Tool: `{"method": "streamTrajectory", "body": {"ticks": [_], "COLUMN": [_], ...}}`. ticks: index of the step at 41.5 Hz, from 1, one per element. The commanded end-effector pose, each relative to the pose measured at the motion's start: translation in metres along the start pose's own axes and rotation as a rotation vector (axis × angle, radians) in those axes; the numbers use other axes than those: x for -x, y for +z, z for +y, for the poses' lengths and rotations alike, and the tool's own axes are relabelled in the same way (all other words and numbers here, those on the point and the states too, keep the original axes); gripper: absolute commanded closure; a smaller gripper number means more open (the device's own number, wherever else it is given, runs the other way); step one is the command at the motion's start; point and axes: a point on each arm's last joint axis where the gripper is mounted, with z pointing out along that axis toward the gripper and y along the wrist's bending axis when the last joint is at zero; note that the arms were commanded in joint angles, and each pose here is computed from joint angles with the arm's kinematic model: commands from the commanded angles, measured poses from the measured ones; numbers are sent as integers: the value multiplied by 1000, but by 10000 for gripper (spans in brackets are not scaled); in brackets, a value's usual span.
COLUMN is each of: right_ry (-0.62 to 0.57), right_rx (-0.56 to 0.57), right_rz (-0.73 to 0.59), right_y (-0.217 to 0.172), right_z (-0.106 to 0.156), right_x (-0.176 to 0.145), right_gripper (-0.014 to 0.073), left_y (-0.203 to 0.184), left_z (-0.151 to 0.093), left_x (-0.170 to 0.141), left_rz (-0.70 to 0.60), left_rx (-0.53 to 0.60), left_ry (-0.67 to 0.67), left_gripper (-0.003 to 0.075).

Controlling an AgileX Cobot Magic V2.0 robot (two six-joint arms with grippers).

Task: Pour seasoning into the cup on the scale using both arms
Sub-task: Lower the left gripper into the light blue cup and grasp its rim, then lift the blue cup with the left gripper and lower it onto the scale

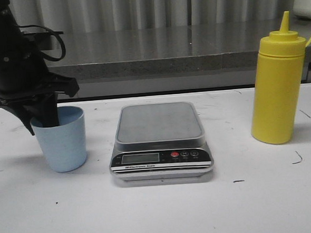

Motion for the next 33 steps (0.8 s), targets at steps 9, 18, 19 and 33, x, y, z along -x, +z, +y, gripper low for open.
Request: {"method": "streamTrajectory", "body": {"ticks": [9,18,19,33], "right_ry": [-16,-16,-16,-16], "right_rx": [-8,-8,-8,-8], "right_rz": [-80,-80,-80,-80], "right_y": [-4,-4,-4,-4], "right_z": [-1,-1,-1,-1], "right_x": [13,13,13,13], "right_gripper": [54,54,54,54], "left_y": [-51,-105,-109,-122], "left_z": [-12,-43,-45,-98], "left_x": [15,32,34,57], "left_rz": [-103,-219,-234,-360], "left_rx": [-39,-82,-87,-157], "left_ry": [4,79,86,192], "left_gripper": [740,740,740,740]}}
